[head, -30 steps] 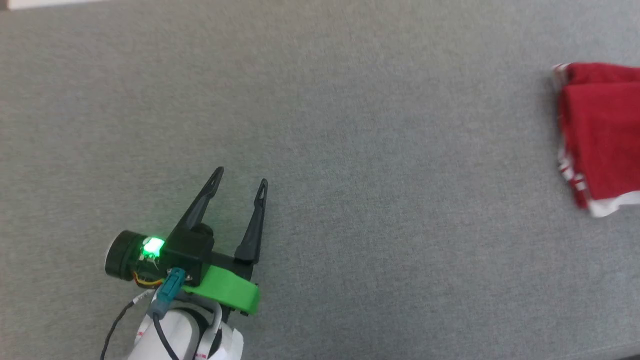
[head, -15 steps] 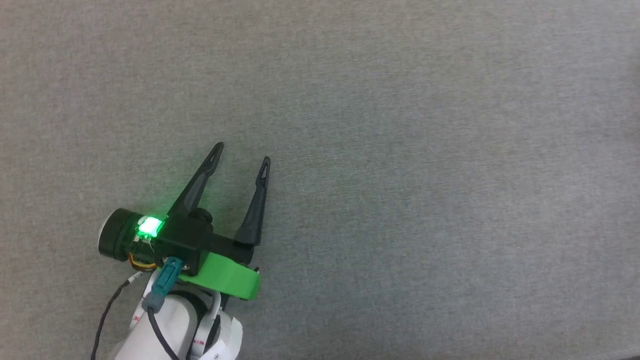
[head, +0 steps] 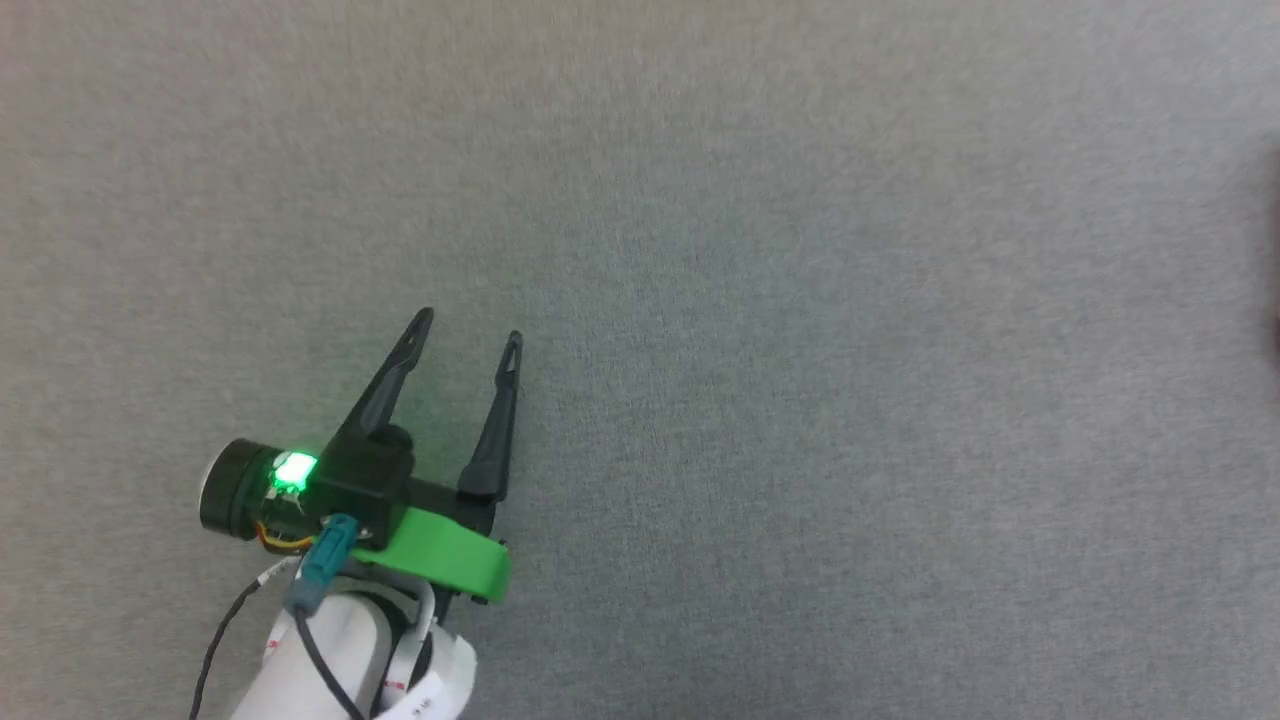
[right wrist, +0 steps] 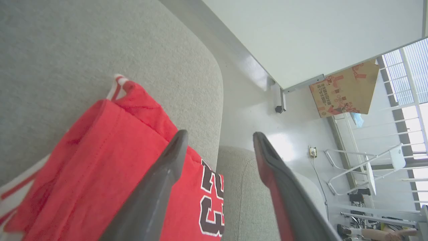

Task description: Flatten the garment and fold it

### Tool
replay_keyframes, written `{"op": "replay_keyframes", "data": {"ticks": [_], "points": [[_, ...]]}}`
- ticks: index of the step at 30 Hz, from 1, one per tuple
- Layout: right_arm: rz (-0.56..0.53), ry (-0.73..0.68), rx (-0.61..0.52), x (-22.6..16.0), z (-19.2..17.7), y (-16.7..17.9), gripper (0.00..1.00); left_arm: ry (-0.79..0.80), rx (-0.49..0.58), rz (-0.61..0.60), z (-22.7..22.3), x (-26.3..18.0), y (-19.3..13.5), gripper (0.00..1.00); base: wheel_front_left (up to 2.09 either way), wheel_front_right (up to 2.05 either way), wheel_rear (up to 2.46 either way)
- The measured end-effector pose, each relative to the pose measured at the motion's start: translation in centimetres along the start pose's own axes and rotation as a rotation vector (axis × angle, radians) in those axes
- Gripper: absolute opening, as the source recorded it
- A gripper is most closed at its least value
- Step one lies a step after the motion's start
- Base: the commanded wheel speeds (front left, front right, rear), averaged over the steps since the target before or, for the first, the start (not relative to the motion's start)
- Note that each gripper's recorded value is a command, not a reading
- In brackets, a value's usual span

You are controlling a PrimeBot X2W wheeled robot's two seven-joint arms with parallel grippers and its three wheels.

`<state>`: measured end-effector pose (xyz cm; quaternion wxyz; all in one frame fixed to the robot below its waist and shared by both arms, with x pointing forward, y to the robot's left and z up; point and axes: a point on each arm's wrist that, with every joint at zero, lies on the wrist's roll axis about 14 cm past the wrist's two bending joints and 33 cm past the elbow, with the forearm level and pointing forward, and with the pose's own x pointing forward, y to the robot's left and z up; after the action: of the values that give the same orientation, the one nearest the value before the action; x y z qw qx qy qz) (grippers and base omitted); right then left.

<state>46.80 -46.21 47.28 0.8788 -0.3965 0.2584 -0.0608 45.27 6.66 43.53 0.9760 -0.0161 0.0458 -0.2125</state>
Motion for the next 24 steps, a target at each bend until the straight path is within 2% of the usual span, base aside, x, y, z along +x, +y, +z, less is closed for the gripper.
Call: {"op": "replay_keyframes", "data": {"ticks": [3, 6, 14, 24], "points": [[0.003, -0.13, 0.07, -0.9, 3.7, -0.3, 1.0, -0.033, 0.007, 0.017, 1.6, -0.7, 0.4, 1.0, 0.0, 0.0, 0.0], [0.037, -0.266, 0.067, -2.5, 7.6, 0.0, 1.0, -0.059, 0.042, 0.041, 3.1, -1.7, 1.3, 1.0, 0.0, 0.0, 0.0], [0.069, -0.584, 0.27, -8.2, 16.0, -0.5, 1.0, -0.147, 0.124, 0.116, 7.6, -5.1, 3.5, 1.0, 0.0, 0.0, 0.0], [0.123, -0.769, 0.556, -13.4, 19.3, 3.4, 1.0, -0.177, 0.156, 0.197, 9.8, -9.5, 4.7, 1.0, 0.0, 0.0, 0.0]]}}
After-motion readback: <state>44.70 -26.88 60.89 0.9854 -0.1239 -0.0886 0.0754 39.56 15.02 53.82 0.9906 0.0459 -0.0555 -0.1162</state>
